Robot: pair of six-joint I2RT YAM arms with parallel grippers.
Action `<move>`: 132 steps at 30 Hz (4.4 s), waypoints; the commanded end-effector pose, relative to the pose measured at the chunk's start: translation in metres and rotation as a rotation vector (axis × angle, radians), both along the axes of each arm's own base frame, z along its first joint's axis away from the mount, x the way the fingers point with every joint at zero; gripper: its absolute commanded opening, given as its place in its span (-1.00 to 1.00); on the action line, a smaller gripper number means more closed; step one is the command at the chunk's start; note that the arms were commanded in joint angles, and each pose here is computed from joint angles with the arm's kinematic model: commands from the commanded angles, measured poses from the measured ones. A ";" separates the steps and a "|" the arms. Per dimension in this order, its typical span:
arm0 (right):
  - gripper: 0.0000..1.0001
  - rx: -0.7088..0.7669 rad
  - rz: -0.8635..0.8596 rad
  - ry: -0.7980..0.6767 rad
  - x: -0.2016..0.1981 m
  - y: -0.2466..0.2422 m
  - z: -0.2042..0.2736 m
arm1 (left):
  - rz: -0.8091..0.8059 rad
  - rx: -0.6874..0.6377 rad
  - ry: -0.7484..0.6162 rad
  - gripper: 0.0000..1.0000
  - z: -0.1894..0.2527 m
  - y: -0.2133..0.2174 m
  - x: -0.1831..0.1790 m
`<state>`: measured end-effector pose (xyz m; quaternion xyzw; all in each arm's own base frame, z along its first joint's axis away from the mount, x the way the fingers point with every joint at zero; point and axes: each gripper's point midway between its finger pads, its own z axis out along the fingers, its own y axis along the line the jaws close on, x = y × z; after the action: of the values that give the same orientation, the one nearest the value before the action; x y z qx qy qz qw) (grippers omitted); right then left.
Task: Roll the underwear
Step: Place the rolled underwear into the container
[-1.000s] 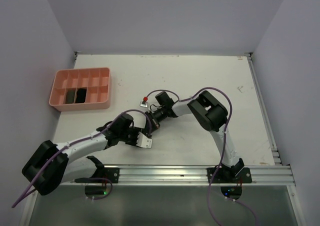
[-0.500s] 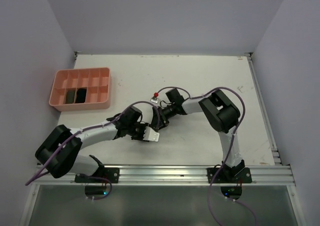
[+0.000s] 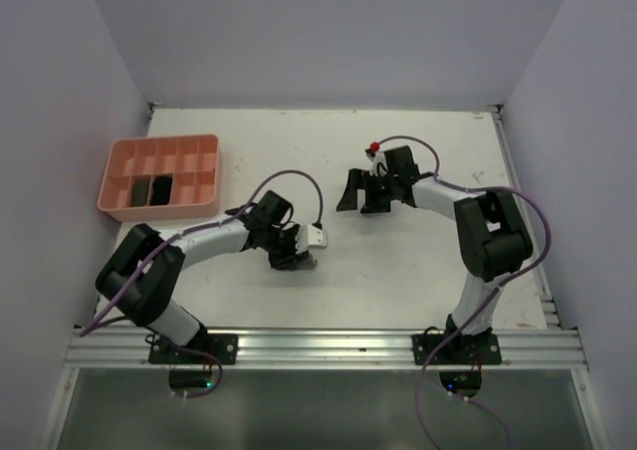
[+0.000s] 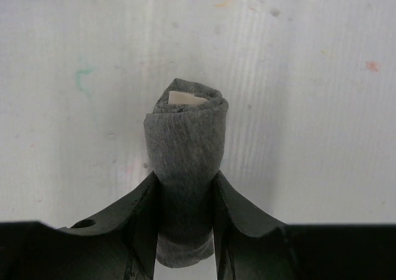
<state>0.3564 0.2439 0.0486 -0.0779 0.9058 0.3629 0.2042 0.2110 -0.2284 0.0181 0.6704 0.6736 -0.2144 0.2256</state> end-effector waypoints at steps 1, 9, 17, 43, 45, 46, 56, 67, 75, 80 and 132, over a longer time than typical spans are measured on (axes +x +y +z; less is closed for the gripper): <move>0.98 -0.172 -0.111 -0.055 0.008 -0.038 0.005 | 0.348 -0.025 0.191 -1.00 0.016 0.004 0.018; 0.97 -0.194 -0.115 -0.057 -0.001 -0.054 0.011 | 0.835 -0.171 0.032 -1.00 0.091 0.016 0.120; 0.97 -0.207 -0.089 -0.050 0.000 -0.058 0.015 | 1.300 -0.200 -0.106 -1.00 0.160 0.109 0.222; 0.97 -0.234 -0.054 -0.016 0.004 -0.059 0.026 | 1.779 0.433 -0.831 -1.00 0.174 0.333 0.194; 0.98 -0.236 -0.054 -0.013 0.003 -0.060 0.026 | 1.773 0.436 -0.823 -1.00 0.167 0.332 0.195; 0.97 -0.238 -0.053 -0.011 0.002 -0.060 0.025 | 1.771 0.438 -0.816 -1.00 0.163 0.332 0.196; 0.97 -0.233 -0.097 -0.052 -0.002 -0.065 0.034 | 1.725 0.397 -0.712 -1.00 0.139 0.326 0.211; 0.98 -0.266 -0.114 -0.057 -0.013 -0.074 0.029 | 1.670 0.389 -0.596 -1.00 0.099 0.316 0.229; 0.98 -0.272 -0.114 -0.042 -0.011 -0.074 0.022 | 1.648 0.360 -0.465 -1.00 0.073 0.303 0.228; 0.97 -0.277 -0.120 -0.048 -0.006 -0.074 0.024 | 1.637 0.388 -0.383 -1.00 0.056 0.300 0.215; 0.98 -0.258 -0.135 -0.039 -0.010 -0.073 0.023 | 1.563 0.283 0.166 -0.53 0.015 0.313 0.192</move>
<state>0.3380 0.1703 0.0626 -0.0558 0.9497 0.2243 0.2113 0.3982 0.0816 0.0298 0.0046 0.9840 0.0550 0.1694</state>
